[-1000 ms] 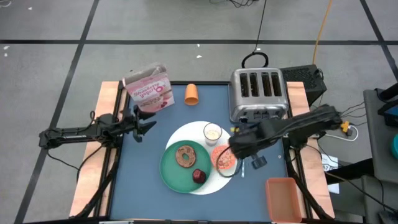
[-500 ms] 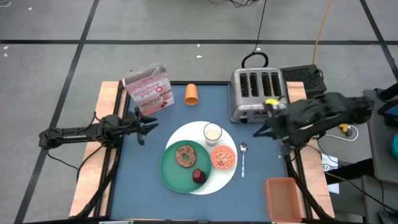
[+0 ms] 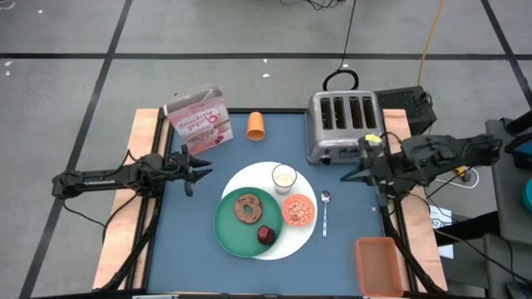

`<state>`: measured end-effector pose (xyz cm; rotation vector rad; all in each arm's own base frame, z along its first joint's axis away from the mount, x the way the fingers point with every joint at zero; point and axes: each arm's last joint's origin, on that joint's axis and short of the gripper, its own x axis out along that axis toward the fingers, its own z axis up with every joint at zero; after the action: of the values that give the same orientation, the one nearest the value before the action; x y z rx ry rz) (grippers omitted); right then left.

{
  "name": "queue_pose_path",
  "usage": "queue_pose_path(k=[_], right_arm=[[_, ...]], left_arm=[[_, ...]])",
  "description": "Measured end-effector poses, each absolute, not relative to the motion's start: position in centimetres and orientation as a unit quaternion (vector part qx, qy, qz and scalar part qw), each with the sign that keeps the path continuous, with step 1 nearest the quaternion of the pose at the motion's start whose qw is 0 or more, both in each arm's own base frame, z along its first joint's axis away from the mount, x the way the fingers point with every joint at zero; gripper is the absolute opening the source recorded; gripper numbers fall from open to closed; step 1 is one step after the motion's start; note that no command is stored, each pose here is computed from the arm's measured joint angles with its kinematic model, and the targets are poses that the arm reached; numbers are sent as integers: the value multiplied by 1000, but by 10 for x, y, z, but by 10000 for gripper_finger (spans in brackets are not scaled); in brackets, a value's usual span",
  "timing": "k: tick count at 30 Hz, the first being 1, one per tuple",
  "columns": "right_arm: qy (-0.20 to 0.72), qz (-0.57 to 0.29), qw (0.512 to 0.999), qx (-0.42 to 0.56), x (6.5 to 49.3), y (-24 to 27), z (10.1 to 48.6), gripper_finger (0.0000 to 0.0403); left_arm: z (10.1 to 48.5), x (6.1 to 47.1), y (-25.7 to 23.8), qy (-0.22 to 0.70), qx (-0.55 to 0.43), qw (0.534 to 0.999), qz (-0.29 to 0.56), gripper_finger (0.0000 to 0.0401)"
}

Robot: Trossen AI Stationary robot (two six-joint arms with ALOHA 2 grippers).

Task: Arrange a breakfast setting
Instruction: Return to Home Position

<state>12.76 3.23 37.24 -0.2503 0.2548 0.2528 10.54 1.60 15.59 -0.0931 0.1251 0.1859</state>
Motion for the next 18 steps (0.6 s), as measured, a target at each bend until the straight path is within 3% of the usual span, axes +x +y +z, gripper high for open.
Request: queue_pose_path(k=[18], right_arm=[[84,64,993,-44,109,16,263,2]], left_arm=[[156,105,16,60,-45,993,92,128]])
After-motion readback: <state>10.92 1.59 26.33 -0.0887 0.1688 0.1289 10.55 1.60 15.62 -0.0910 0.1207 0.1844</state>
